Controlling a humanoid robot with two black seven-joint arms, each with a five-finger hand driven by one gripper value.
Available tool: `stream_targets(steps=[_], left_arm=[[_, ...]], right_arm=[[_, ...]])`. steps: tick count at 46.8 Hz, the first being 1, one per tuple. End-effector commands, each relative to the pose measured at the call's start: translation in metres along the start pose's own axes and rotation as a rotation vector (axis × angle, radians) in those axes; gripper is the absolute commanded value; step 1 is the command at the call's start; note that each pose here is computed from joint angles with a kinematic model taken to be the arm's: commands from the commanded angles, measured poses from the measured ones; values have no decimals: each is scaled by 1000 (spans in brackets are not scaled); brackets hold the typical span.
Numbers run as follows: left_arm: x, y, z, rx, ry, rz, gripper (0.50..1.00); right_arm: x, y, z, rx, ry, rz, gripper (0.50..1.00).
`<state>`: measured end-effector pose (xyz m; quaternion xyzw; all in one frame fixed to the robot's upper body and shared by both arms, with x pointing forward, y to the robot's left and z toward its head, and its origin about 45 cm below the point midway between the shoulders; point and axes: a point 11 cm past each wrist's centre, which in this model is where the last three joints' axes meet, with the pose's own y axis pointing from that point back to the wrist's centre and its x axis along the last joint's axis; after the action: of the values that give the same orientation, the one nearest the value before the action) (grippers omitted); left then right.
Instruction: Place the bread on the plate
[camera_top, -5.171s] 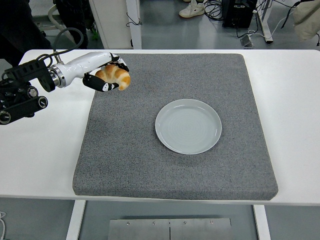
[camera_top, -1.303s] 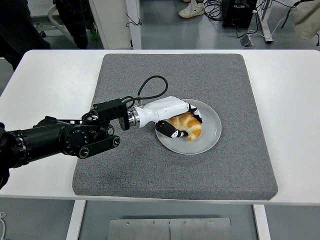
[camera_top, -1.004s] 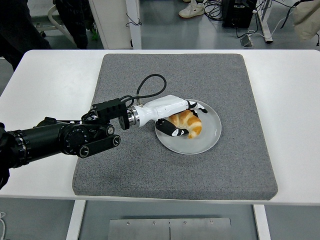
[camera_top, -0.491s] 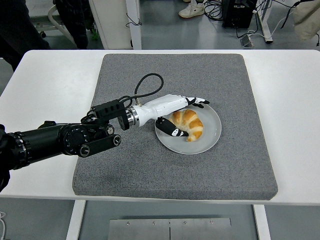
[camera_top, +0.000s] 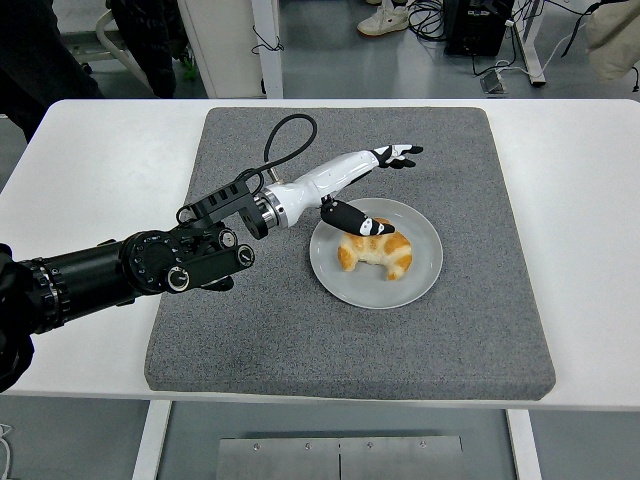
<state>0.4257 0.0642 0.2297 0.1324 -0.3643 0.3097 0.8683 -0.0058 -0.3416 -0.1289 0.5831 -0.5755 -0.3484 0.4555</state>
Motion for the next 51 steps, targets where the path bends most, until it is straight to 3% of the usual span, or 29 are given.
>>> stream_targets(steps=[1, 11, 22, 37, 51], left_arm=[[9, -3, 3, 1, 37, 44, 895], [40, -9, 3, 61, 207, 173, 895], [89, -5, -18, 178, 435, 388, 907], [138, 14, -37, 188, 676, 630, 925], [140, 31, -58, 163, 951, 726, 925]], right_arm=[[0, 0, -1, 2, 0, 0, 1000], [0, -1, -2, 3, 1, 0, 1000], [0, -1, -3, 5, 1, 0, 1000], [-3, -1, -3, 6, -7, -11, 1000], [-5, -1, -4, 7, -10, -17, 1000]])
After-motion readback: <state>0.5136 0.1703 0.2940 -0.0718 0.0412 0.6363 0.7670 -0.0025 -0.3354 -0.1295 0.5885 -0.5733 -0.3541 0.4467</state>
